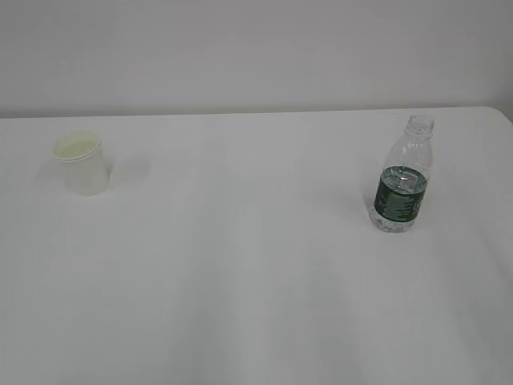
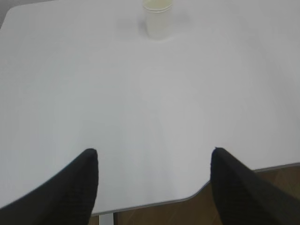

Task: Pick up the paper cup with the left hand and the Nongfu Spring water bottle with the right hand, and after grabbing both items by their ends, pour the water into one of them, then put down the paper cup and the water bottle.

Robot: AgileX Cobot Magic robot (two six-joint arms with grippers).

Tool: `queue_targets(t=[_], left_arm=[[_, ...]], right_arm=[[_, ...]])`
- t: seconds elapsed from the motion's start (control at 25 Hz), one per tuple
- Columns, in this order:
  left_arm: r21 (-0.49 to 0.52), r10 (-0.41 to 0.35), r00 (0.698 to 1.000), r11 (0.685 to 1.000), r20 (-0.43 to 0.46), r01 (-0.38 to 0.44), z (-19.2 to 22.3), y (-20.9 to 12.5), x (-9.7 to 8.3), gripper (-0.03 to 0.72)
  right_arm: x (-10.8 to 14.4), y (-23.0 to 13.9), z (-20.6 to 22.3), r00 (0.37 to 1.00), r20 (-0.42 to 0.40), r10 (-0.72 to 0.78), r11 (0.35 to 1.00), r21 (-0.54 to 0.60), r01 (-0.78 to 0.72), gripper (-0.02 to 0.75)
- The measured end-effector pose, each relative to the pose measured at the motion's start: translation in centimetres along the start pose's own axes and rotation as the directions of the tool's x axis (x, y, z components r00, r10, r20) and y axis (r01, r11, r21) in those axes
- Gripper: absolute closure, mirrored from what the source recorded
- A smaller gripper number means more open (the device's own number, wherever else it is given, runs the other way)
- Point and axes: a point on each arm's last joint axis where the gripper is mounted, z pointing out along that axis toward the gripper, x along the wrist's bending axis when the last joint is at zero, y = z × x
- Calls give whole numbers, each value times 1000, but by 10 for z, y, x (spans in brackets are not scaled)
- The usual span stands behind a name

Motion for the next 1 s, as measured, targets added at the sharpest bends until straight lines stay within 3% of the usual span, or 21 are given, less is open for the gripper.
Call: queue_targets(t=[1.0], left_arm=[[-82, -1, 1000, 997, 5, 1, 18, 2, -1, 175]], right_arm=[[1, 0, 0, 1000, -8, 0, 1000, -5, 0, 246]])
